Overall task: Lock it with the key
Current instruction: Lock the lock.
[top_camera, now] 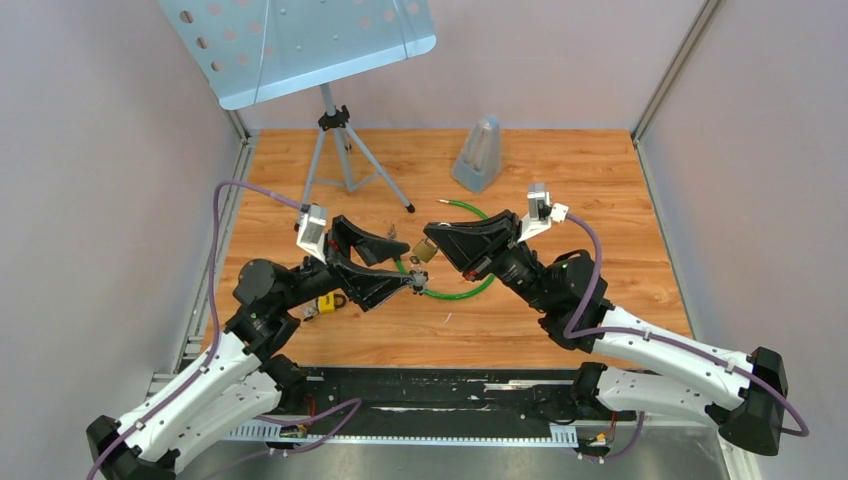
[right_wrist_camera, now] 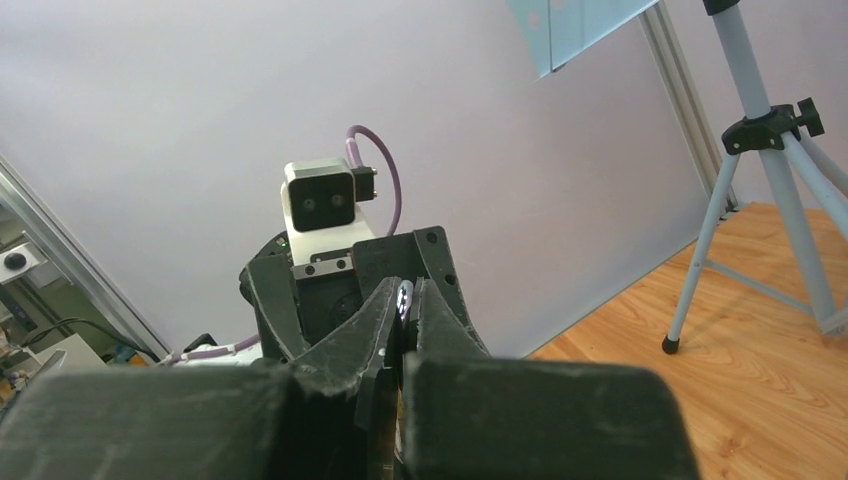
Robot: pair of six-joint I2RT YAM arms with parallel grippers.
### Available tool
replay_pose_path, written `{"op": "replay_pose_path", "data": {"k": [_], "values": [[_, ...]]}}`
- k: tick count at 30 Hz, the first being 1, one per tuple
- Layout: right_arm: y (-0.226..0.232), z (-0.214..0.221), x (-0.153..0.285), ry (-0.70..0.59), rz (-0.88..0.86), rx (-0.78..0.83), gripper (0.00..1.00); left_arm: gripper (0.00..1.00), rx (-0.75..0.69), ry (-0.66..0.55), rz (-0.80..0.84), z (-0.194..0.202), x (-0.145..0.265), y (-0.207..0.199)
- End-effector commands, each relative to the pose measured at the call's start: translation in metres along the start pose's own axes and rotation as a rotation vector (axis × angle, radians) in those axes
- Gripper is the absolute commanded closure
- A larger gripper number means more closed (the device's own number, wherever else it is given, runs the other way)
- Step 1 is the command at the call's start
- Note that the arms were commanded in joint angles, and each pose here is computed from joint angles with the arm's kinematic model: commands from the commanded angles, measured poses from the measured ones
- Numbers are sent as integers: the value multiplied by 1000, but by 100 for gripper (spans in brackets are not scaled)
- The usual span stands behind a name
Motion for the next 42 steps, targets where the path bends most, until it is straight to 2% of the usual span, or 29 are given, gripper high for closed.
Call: {"op": "replay_pose_path", "data": {"k": [1,8,18,19,22,25,27,28,29,30,35,42], "values": [[18,-22,-5,-42,-48,31,100,18,-56,39,-60,3,-2,12],[17,-13,-7,-11,-60,40,100,21,-71,85,13,7,-9,6],[5,2,-11,23,-32,53,100,30,-146,106,-87,16,-3,28],[4,2,-11,25,-30,53,100,34,-149,111,-96,17,-3,31],[3,3,-11,27,-24,50,100,53,-155,148,-116,24,-2,37],[2,3,-11,28,-19,54,100,66,-158,175,-114,28,-1,37],[1,3,-10,28,-16,58,100,81,-161,178,-112,28,-1,37],[0,3,-10,29,-13,60,100,85,-162,178,-112,28,0,37],[-1,2,-9,27,-12,62,100,97,-162,175,-111,28,0,36],[-5,1,-9,14,9,63,100,99,-160,174,-111,28,0,36],[-7,-10,-4,-49,1,91,100,100,-142,183,-68,31,1,28],[11,-45,13,-206,-69,162,100,100,-75,235,46,45,7,8]]}}
Point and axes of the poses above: each gripper's point midway between its finger pads, its own x axis back along the fingers, its own y axis along the line the jaws close on, z = x × y, the point moved 1 cm from there along x, back along the fingers, and after that the axes turned 1 degree about -x, right-handed, at the moved point
